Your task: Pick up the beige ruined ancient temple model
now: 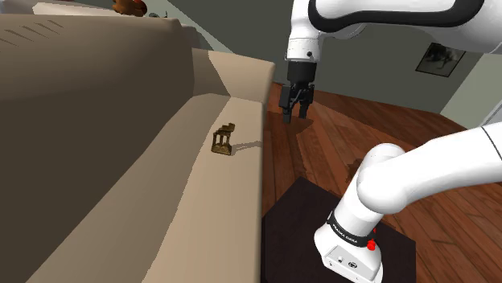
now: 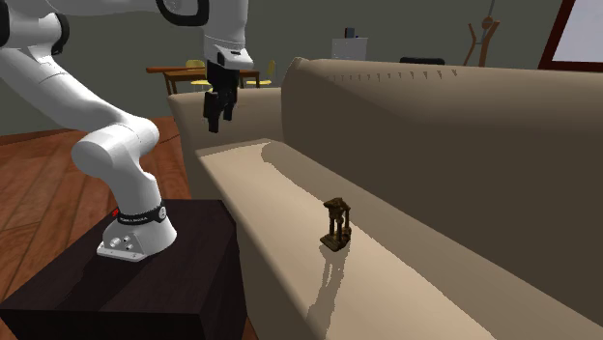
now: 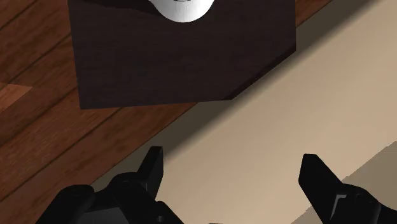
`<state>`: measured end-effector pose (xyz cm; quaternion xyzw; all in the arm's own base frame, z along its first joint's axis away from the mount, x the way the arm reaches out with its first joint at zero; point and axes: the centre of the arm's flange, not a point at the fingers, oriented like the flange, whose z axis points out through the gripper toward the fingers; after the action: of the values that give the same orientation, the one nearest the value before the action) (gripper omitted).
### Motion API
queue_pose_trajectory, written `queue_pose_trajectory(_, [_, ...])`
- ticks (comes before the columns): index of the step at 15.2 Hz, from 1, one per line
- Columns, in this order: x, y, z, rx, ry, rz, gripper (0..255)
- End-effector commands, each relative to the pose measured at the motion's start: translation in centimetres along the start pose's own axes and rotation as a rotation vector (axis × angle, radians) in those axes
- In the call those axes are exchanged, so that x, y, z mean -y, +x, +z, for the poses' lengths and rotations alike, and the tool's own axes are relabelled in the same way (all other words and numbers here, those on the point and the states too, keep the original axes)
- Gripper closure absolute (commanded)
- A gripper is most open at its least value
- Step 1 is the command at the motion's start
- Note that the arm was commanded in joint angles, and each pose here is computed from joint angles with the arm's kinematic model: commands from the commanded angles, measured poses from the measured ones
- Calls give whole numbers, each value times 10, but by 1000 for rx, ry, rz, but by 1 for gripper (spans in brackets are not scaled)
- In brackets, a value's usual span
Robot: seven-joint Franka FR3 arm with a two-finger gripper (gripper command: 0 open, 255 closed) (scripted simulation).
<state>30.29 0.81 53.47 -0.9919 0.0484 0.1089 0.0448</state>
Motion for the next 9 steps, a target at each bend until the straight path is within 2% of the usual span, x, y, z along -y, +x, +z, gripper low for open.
queue_pose_trajectory(1, [0,0,0,0,0,0,0])
queue_pose_trajectory(9, [-31,84,34,-40,-60,-245,0])
